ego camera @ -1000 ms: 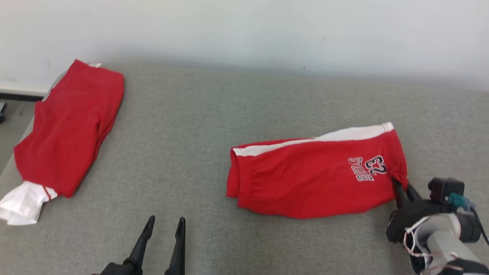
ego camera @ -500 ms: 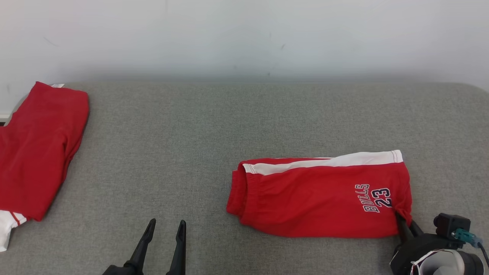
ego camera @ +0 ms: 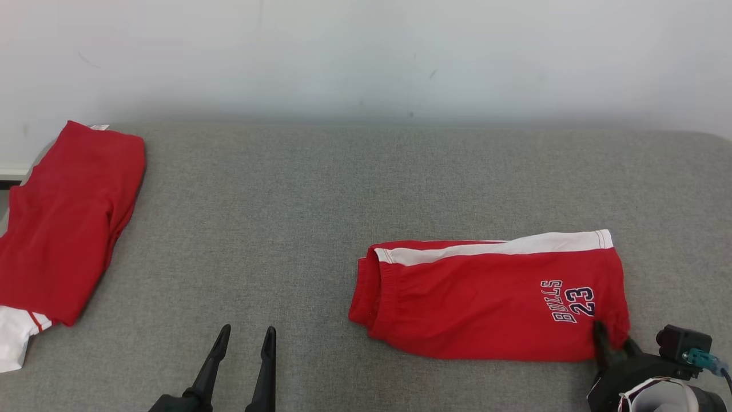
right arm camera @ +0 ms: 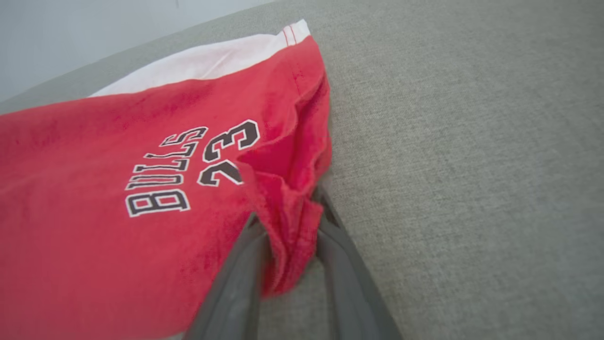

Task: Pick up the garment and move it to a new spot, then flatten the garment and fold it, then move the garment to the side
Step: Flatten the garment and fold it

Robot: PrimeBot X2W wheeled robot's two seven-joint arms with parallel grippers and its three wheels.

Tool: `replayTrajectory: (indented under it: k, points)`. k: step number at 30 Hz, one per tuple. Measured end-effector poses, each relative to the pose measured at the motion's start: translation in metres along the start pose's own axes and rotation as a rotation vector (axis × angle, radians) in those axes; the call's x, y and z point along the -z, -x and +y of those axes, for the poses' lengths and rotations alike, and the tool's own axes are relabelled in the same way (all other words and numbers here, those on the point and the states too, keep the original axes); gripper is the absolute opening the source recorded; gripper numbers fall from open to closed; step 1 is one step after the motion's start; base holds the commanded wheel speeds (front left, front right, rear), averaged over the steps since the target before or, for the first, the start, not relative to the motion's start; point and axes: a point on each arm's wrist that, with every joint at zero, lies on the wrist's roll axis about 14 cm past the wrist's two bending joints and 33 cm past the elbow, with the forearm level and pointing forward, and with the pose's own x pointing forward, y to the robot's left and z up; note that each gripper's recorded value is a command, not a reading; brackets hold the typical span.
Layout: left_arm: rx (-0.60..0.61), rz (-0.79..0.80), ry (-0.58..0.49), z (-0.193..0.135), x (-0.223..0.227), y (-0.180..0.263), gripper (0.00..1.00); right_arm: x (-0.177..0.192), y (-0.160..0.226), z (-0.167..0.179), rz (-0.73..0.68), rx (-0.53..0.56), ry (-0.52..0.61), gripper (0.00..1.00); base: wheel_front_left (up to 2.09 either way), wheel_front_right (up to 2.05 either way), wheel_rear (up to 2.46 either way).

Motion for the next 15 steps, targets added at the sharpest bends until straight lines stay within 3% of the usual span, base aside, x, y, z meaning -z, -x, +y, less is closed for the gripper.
replayTrajectory:
  k: [8,15]
  points:
    - [0.007,-0.003,0.003,-0.003,-0.001,0.002,1.00,-0.039,-0.004,-0.012,-0.086,0.010,0.047,1.00,0.00,0.00,0.00]
    - [0.008,0.008,0.006,-0.003,0.003,-0.001,1.00,-0.041,-0.018,-0.013,-0.016,0.015,0.129,1.00,0.00,0.00,0.00]
